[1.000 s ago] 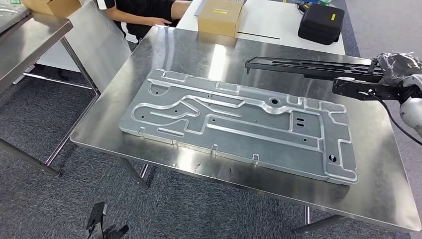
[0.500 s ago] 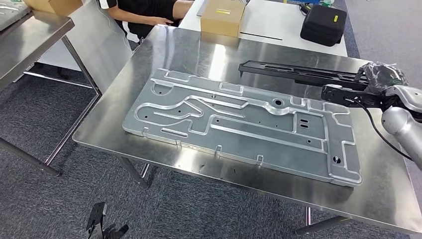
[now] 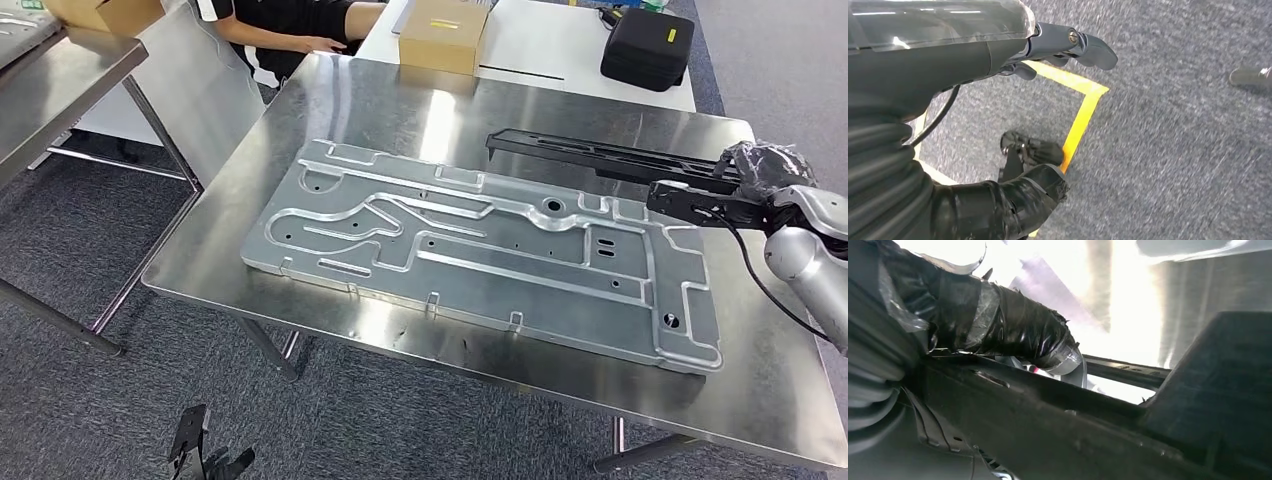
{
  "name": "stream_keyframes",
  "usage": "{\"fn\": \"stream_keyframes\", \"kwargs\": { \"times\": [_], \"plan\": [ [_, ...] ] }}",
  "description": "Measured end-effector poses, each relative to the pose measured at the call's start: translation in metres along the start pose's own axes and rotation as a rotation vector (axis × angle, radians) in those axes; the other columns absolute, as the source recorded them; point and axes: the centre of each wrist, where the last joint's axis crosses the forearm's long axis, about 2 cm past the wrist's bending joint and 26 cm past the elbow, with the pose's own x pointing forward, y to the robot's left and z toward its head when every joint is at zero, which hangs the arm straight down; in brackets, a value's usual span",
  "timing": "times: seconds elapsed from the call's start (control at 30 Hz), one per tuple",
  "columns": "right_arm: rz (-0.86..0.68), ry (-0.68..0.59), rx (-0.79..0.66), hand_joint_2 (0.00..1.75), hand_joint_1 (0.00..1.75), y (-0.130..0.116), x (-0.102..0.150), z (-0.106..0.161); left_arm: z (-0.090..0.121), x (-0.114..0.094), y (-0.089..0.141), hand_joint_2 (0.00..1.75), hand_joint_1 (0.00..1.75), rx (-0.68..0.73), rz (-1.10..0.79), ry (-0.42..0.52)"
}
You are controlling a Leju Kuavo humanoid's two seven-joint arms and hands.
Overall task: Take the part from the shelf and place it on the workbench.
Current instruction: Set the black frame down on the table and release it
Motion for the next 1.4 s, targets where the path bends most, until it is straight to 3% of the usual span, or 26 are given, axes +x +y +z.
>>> {"fn": "stream_keyframes", "kwargs": {
  "times": [0.23, 0.6, 0.8, 0.97, 1.1, 1.4],
  "plan": [
    [-0.004, -0.001, 0.003, 1.75, 1.75, 0.002, 0.001, 0.0, 0.0, 0.0, -0.001, 1.75, 0.0, -0.002, 0.011, -0.001],
    [-0.003, -0.006, 0.046, 1.75, 1.75, 0.027, -0.002, 0.005, 0.0, 0.001, -0.002, 1.75, 0.0, -0.037, 0.024, -0.006],
    [0.044, -0.031, 0.087, 1.75, 1.75, 0.047, 0.015, 0.005, 0.0, 0.001, -0.002, 1.75, 0.0, -0.06, 0.027, -0.008],
    [0.044, -0.038, 0.088, 1.75, 1.75, 0.046, 0.022, 0.003, 0.0, 0.001, -0.002, 1.75, 0.0, -0.064, 0.03, -0.005],
    [0.042, -0.04, 0.086, 0.0, 0.0, 0.045, 0.024, 0.002, 0.0, 0.002, -0.001, 1.75, 0.0, -0.063, 0.03, -0.003],
    [0.025, -0.041, 0.083, 0.0, 0.0, 0.046, 0.022, 0.003, 0.0, 0.001, -0.001, 1.75, 0.0, -0.061, 0.034, -0.012]
  ]
}}
